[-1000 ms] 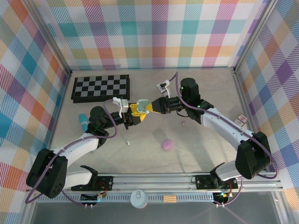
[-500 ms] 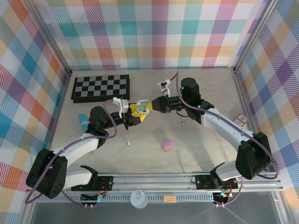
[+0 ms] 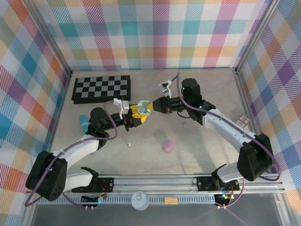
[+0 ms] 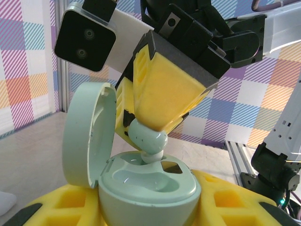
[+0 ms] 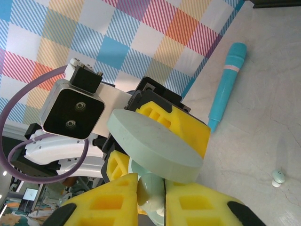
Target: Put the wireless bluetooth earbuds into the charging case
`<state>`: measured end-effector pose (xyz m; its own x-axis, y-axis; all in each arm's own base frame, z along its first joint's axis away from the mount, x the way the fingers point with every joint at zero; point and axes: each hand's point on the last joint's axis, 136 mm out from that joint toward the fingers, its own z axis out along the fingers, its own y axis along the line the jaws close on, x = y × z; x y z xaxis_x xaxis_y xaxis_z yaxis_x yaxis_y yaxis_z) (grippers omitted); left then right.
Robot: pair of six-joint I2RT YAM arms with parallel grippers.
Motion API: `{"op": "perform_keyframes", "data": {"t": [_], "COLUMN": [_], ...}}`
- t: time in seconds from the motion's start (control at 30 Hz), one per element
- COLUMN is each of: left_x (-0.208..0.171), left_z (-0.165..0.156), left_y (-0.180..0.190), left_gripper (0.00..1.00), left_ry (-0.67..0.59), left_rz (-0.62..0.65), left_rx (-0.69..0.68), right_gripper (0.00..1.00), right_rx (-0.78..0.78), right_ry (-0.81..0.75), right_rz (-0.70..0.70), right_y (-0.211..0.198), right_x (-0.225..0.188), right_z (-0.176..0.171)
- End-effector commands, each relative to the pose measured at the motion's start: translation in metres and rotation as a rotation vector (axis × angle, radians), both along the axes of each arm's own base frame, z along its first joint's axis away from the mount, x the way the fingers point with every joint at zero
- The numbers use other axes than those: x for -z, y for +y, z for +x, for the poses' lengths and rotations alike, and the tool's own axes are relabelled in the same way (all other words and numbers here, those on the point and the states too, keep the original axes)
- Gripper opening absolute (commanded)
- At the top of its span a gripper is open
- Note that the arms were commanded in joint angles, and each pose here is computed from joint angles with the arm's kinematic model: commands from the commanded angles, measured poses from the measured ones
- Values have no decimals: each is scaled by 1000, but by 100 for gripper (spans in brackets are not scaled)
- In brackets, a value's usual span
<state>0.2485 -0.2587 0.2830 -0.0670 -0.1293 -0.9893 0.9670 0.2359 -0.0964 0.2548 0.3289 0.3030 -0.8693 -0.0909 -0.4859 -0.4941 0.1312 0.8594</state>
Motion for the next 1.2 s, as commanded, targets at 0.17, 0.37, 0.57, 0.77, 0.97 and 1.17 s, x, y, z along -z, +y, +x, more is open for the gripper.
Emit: {"op": "perform_keyframes", "data": {"t": [0.17, 0.37, 0.57, 0.77, 0.97, 1.17], "left_x": [-23, -24, -22, -22, -20, -16], "left_z": [-12, -11, -10, -8, -7, -1], "left_y": [-2, -2, -2, -2, -2, 1], "left_gripper": [31, 31, 31, 31, 31, 31], "left_ry": [-98, -101, -97, -101, -100, -98], "left_rz": [-37, -38, -40, -51, -53, -47], "left_rx": [36, 35, 32, 26, 21, -14], "right_gripper": [30, 31, 35, 44, 49, 50], "right_rx": [-17, 11, 54, 104, 116, 120], "right_ry": [0, 14, 67, 104, 115, 69], "right_rz": [-33, -63, -129, -179, -181, -158], "right_y": [1, 1, -1, -4, -5, -10], "right_x": [-3, -2, 1, 4, 0, -10], "right_z": [-1, 4, 12, 18, 18, 11]}}
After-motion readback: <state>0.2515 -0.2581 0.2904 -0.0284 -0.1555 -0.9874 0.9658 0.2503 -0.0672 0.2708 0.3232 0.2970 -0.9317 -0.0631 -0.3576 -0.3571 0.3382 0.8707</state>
